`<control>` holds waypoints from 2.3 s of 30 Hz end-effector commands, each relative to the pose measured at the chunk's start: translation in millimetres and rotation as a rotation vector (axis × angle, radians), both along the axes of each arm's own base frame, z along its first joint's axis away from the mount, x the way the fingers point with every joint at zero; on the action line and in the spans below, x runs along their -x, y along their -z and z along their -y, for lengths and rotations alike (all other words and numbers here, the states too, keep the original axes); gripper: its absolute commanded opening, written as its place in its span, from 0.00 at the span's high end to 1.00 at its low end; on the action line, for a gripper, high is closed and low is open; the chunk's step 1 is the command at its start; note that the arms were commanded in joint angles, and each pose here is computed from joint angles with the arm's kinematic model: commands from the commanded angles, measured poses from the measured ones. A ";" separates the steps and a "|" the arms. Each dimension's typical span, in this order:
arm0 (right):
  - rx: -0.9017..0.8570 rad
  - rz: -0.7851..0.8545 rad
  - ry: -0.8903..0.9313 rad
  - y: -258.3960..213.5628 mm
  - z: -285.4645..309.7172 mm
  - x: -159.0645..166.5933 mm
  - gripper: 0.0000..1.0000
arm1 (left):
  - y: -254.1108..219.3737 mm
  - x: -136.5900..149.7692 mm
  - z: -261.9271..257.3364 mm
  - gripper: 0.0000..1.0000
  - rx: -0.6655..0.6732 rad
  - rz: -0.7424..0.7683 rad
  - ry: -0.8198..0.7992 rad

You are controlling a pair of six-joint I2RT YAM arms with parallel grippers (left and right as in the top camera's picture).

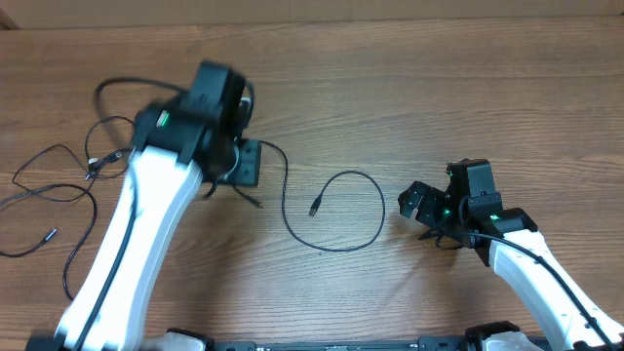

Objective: Untangle cables

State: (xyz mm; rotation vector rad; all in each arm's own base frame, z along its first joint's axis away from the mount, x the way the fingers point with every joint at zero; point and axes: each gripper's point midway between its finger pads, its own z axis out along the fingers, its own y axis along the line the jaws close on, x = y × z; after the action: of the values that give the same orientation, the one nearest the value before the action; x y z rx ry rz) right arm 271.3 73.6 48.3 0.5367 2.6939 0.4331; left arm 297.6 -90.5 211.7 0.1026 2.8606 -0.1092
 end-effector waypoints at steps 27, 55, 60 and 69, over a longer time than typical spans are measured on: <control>0.008 0.022 0.002 -9.2 1.7 -6.8 0.00 | 78.1 -89.8 53.6 0.09 0.230 0.284 -0.033; 0.009 0.018 0.002 -8.8 1.9 -6.0 0.00 | 202.1 -19.0 68.9 0.87 0.062 -0.184 0.039; 0.012 -0.001 0.001 -6.6 2.6 -1.7 0.00 | 204.6 -7.3 58.3 0.79 0.013 -0.230 0.029; 0.013 -0.007 0.002 -6.1 2.8 -0.5 0.00 | 205.5 -22.9 59.5 0.83 0.010 -0.158 0.027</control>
State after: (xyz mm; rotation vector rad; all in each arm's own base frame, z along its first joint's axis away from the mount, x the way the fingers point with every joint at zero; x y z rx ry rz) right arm 262.4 71.3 44.1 0.5468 2.7331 0.4123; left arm 320.1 -151.3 12.8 0.1200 3.0203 -0.1697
